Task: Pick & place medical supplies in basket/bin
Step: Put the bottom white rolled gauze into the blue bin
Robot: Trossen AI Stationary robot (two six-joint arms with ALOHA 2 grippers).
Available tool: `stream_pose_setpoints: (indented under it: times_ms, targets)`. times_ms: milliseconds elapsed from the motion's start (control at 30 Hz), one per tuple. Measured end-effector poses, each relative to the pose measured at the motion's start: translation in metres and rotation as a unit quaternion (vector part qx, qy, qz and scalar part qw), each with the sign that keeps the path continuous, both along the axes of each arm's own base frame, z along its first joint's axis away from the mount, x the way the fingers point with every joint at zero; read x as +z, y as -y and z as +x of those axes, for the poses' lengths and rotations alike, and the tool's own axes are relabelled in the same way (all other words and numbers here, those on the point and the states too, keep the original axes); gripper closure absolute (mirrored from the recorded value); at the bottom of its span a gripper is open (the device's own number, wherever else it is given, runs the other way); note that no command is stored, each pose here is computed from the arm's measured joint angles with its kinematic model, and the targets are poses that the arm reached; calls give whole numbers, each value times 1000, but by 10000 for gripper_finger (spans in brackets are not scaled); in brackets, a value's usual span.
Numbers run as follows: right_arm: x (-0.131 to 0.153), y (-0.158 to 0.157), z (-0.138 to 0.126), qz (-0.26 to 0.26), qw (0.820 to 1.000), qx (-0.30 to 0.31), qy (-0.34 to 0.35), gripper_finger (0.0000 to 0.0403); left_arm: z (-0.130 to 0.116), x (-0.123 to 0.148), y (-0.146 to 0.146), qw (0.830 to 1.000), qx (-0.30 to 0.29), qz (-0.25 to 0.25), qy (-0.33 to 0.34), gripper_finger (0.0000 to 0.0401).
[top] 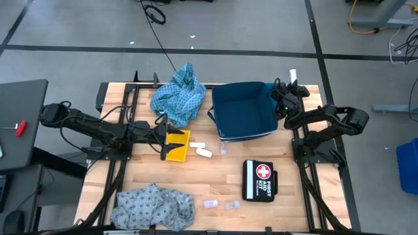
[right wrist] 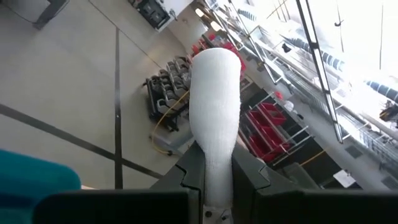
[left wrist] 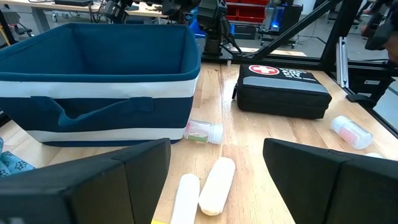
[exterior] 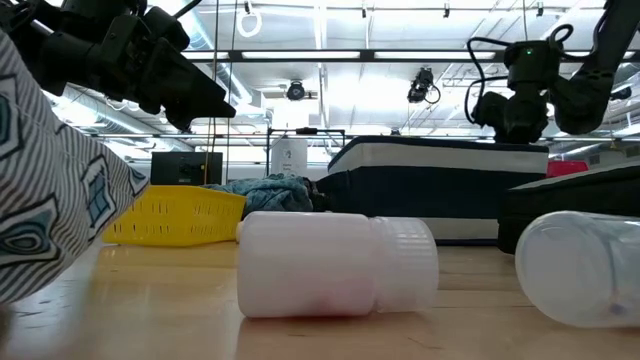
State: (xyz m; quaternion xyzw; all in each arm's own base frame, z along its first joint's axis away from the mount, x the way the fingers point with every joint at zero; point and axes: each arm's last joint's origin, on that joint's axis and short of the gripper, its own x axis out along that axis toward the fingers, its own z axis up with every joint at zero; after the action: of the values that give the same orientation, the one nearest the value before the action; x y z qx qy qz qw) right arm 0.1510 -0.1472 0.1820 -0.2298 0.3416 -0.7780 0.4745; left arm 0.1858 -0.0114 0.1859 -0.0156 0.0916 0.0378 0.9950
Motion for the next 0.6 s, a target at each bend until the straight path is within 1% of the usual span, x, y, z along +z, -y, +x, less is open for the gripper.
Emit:
stream_pose_setpoints:
  times_ms: [133, 267, 400, 600]
  targets:
    - [-2, -1, 1, 7, 1000, 4, -8, 365, 0, 0, 0, 1000, 0, -1, 0, 141]
    - [-6, -1, 3, 1, 1000, 11, 14, 365, 0, 0, 0, 1000, 0, -1, 0, 141]
    - [-9, -6, 9, -9, 998, 49, 44, 365, 0, 0, 0, 1000, 0, -1, 0, 141]
    - [-11, -10, 14, -27, 991, 89, 100, 365, 0, 0, 0, 1000, 0, -1, 0, 141]
